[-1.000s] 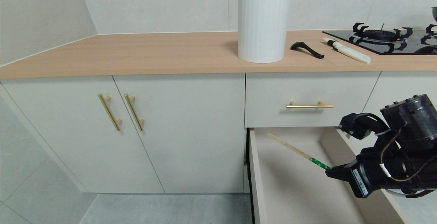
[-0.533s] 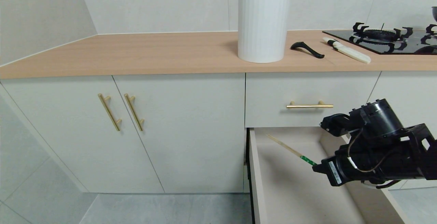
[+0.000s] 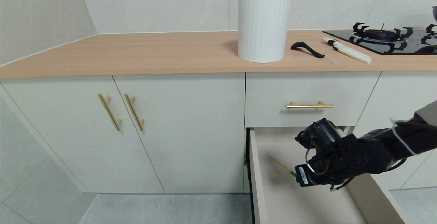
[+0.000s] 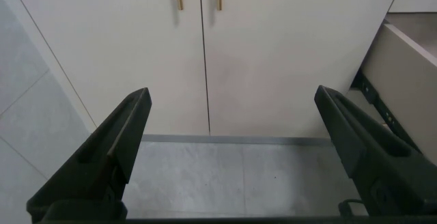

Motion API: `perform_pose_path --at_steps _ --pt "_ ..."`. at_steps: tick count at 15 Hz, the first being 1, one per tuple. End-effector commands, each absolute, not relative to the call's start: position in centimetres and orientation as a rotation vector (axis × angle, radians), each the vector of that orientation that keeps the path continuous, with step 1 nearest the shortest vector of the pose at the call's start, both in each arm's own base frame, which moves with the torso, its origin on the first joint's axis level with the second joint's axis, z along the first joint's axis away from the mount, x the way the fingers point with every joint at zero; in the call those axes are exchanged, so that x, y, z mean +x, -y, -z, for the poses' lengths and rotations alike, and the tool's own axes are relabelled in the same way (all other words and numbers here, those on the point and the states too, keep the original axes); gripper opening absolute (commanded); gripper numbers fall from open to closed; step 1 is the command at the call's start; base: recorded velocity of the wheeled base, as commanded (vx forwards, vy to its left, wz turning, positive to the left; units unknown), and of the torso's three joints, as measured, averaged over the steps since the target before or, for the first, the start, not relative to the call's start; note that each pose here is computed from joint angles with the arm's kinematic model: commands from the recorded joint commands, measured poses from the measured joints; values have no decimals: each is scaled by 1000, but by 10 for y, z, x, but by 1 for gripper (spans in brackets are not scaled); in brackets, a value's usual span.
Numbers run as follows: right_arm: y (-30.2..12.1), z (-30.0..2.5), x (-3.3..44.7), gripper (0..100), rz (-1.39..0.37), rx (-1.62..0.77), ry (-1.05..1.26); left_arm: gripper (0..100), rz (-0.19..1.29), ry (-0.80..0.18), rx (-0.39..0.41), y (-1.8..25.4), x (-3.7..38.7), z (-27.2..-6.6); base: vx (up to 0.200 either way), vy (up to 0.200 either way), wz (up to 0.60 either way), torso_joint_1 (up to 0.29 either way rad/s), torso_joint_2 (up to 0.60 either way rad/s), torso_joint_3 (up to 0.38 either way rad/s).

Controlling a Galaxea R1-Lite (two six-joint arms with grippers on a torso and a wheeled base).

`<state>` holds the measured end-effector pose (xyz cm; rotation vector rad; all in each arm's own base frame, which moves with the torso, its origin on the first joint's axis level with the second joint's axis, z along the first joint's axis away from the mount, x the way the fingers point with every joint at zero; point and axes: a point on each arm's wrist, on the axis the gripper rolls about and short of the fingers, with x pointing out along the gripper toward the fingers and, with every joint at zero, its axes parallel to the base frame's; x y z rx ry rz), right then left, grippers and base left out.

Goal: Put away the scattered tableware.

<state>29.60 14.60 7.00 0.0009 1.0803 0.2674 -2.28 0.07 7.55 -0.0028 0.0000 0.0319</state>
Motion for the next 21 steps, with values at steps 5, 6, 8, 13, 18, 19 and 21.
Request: perform_pose_path --at_steps 5,6,8,13,18,19,21 --pt "-159 -14 311 0 -218 6 -1203 100 -32 0 -3 -1 -23 -75 0 0 0 0 0 0" --pt "-163 -9 311 0 -221 7 -1209 100 -32 -1 -3 -1 -23 -76 0 0 0 0 0 0" --pt "-168 3 310 0 -205 14 -1229 100 -32 0 -3 -1 -23 -75 0 0 0 0 0 0" --pt "-168 28 312 0 -141 -40 -1258 100 -32 0 -3 -1 -23 -75 0 0 0 0 0 0" --pt "-167 28 313 0 -139 -39 -1256 100 -32 0 -3 -1 -23 -75 0 0 0 0 0 0" --pt "-168 28 313 0 -140 -40 -1256 100 -32 0 -3 -1 -23 -75 0 0 0 0 0 0" --pt "-167 28 313 0 -139 -39 -1256 100 -34 0 -3 -1 -23 -75 0 0 0 0 0 0"
